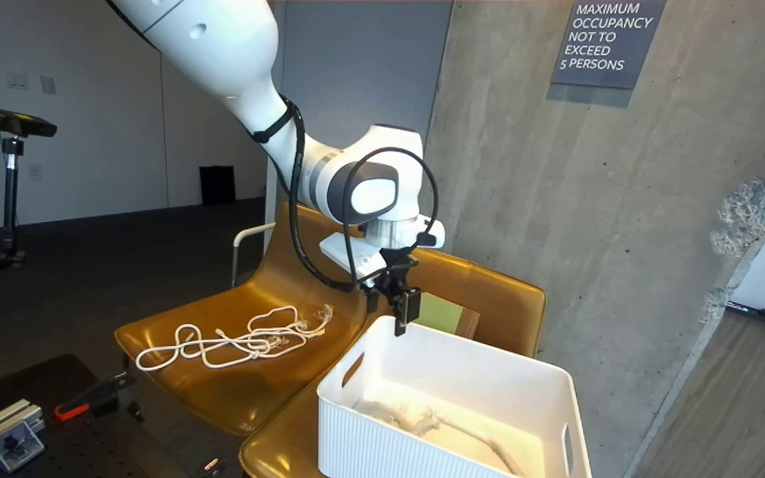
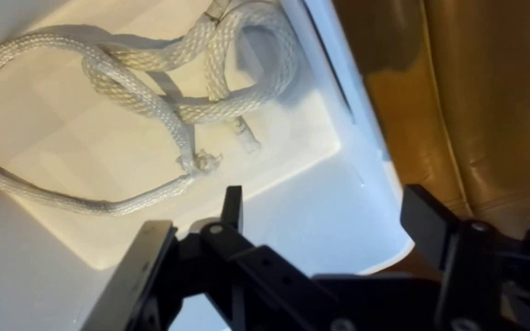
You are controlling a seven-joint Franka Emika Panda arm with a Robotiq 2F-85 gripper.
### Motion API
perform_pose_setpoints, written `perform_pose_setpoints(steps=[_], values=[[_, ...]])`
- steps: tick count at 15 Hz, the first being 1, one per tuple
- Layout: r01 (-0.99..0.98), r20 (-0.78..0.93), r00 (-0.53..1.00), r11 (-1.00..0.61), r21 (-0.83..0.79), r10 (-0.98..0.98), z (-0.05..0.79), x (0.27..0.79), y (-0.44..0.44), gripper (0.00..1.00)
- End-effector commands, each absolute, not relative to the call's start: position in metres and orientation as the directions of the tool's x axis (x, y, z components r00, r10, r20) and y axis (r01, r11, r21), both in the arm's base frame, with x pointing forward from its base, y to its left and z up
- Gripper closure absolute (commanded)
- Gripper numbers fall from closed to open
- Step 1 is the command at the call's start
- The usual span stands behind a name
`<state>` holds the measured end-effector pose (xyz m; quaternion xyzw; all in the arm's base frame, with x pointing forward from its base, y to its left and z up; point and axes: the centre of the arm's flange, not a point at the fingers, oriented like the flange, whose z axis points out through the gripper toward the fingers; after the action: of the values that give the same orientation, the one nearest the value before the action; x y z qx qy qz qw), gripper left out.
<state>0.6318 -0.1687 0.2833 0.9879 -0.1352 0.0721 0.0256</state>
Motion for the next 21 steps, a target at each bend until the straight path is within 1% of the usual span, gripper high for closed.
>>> perform_pose_setpoints(steps=[1,5,9,13,21], values=[[-0.111,0.141,0.984,-0.994,0.016,-0.107,0.250,0.603,-0.078,0.00],[0.011,0.119,0.993,-1.000,0.011,0.013,0.216,0.590,-0.004,0.00],[0.091,0.048,0.995,-0.996,0.023,0.092,0.170,0.579,0.039,0.00],[0.157,-0.004,0.988,-0.987,0.033,0.157,0.136,0.574,0.067,0.00],[0.224,-0.066,0.973,-0.974,0.033,0.221,0.079,0.579,0.102,0.00]])
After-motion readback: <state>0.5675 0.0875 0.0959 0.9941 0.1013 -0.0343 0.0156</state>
